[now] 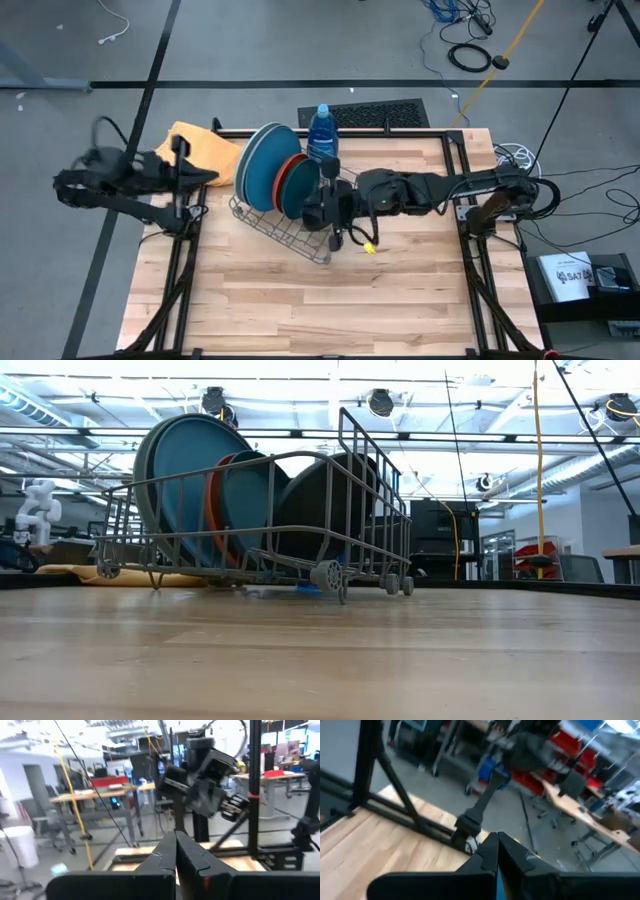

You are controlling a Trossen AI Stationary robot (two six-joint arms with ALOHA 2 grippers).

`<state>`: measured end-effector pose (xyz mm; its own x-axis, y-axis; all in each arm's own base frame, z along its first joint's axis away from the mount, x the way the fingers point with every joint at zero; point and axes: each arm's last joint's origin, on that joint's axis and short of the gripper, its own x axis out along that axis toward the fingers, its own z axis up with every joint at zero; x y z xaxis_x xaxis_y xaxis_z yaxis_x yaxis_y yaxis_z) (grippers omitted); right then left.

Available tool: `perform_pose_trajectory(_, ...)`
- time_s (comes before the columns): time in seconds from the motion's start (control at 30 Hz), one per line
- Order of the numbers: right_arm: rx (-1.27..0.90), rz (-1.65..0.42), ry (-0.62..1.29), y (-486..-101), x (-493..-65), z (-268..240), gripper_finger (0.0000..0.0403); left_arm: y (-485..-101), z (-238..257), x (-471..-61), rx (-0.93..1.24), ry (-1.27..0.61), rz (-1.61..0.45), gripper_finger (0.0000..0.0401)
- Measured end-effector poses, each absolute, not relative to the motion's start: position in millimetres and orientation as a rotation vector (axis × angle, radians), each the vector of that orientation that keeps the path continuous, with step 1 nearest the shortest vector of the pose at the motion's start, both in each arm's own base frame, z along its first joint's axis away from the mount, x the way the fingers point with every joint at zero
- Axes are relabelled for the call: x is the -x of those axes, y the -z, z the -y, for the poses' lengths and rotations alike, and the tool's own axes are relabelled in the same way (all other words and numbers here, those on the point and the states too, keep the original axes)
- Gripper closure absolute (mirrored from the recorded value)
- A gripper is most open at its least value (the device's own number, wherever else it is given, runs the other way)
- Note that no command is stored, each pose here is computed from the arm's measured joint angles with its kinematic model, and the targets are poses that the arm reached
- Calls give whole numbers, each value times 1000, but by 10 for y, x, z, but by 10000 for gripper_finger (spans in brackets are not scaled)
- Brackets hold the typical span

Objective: Sort dishes
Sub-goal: Return to Home Position

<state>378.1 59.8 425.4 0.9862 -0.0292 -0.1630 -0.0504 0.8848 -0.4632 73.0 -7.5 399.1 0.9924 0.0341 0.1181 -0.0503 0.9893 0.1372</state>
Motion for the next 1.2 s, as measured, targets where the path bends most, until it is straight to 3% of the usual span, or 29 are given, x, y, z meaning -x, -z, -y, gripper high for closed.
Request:
perform_pose_trajectory(0.17, 361, -54, 66, -3685, -3509, -427, 403, -3500, 102, -834, -73, -14, 68, 400)
perform_pose_trajectory(0.4, 130, 191, 115, -2954, -2508, -480, 403, -3150, 109, -775, -61, 48, 139, 400)
perform_pose_trajectory(0.63, 37, 279, 58, -2321, -1797, -472, 403, -2881, 93, -686, -58, 49, 151, 400)
perform_pose_trajectory(0.93, 78, 237, 32, -1795, -1478, -366, 403, -2325, 126, -884, 38, 42, 118, 400)
perform_pose_trajectory(1.2, 165, 176, -39, -1732, -1509, -342, 403, -2009, 135, -964, 41, 19, 64, 400)
